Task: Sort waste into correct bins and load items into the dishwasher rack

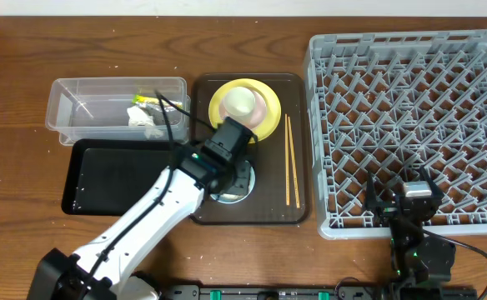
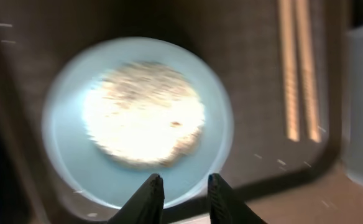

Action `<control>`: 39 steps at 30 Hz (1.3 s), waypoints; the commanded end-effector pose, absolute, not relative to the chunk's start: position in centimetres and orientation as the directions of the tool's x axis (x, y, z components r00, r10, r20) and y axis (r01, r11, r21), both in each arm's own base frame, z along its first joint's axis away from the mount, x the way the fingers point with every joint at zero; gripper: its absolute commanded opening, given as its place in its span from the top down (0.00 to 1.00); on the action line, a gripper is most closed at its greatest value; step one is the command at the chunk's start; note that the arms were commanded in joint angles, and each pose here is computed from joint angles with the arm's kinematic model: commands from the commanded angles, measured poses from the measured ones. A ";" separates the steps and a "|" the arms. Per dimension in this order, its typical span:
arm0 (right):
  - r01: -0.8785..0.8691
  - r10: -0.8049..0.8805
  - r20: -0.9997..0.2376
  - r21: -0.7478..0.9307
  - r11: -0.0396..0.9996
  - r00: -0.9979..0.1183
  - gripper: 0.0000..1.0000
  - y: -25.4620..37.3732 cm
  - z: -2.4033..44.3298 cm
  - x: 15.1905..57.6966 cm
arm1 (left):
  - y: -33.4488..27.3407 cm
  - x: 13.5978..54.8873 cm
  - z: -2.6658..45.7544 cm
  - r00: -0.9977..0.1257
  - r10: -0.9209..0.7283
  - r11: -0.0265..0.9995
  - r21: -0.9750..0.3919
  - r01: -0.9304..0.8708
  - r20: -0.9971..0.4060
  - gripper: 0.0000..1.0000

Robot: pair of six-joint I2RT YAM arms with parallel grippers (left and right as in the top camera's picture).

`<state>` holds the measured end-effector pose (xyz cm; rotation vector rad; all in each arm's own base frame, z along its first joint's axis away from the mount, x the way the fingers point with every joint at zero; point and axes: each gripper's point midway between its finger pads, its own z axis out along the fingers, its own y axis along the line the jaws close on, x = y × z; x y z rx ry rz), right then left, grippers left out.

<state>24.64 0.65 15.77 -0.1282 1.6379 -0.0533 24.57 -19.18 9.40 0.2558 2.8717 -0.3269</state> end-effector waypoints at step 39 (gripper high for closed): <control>-0.052 -0.119 -0.991 -0.116 0.992 -0.066 0.01 0.7 15.7 24.6 | -22.5 24.7 3.8 -0.888 0.360 0.933 0.091 0.349 -0.286 0.72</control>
